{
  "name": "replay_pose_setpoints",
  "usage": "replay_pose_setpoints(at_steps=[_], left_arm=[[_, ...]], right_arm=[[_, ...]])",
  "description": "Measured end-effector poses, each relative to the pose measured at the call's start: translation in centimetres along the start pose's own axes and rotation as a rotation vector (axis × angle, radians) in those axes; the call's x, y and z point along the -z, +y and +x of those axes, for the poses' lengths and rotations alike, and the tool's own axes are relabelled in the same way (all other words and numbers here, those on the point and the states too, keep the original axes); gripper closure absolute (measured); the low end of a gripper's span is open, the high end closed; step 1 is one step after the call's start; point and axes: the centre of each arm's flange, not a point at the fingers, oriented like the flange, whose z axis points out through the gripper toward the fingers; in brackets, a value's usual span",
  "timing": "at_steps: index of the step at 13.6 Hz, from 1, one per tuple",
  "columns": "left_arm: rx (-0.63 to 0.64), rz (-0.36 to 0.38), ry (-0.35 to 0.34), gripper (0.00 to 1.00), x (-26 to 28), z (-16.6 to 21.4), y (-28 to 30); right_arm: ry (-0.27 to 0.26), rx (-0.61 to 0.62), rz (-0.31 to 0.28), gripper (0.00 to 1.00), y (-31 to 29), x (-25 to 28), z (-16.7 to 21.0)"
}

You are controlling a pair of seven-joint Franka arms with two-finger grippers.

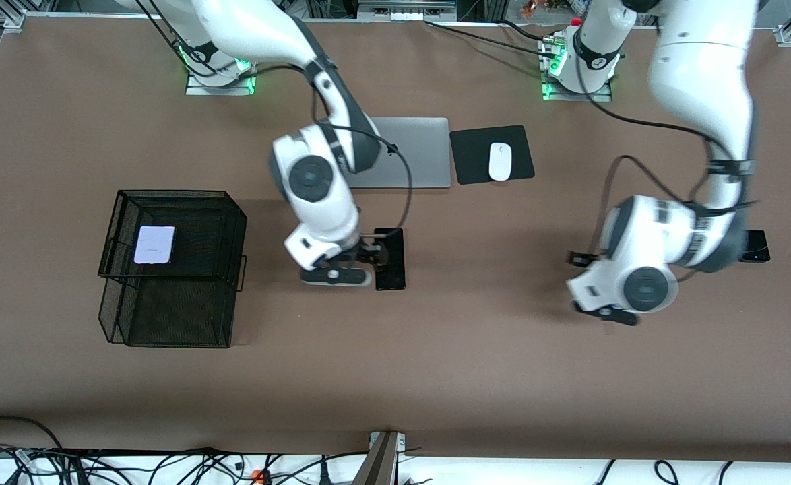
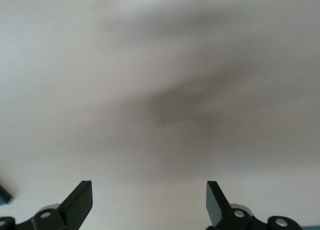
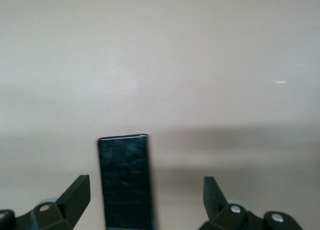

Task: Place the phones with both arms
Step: 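Grasp the black phone while the left gripper reaches the flip phone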

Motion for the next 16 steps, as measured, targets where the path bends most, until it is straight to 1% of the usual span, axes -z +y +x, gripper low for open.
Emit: replay_pose_setpoints(at_steps=[2,5,7,9,12,14,16], left_arm=[[-0.008,0.001,0.049,0.0,-2.8,-1.0,-6.7],[0.047,-0.039,0.113,0.0,-6.5,-4.7,-18.0],[0.068,-0.047,0.163,0.0,-8.2,-7.6,-23.9],[0.074,-0.038,0.225,0.0,-10.2,-10.8,-28.6],[0.11,-0.026,0.311,0.0,-14.7,-15.1,-32.0],[0.139,-0.031,0.359,0.0,-17.8,-17.1,-32.8],[0.17,-0.04,0.391,0.0,-20.3,-18.9,-33.2]], right_arm=[[0.024,0.015,0.03,0.0,-1.9,-3.8,-1.5],[0.023,0.031,0.028,0.0,-2.5,-8.5,-3.3],[0.023,0.047,0.015,0.0,-2.6,-9.3,-3.6],[0.026,0.059,0.013,0.0,-2.9,-9.2,-3.8],[0.014,0.076,0.007,0.0,-3.7,-9.5,-4.9],[0.01,0.095,-0.004,0.0,-3.8,-9.9,-5.4],[0.005,0.123,-0.01,0.0,-3.6,-10.2,-5.6]])
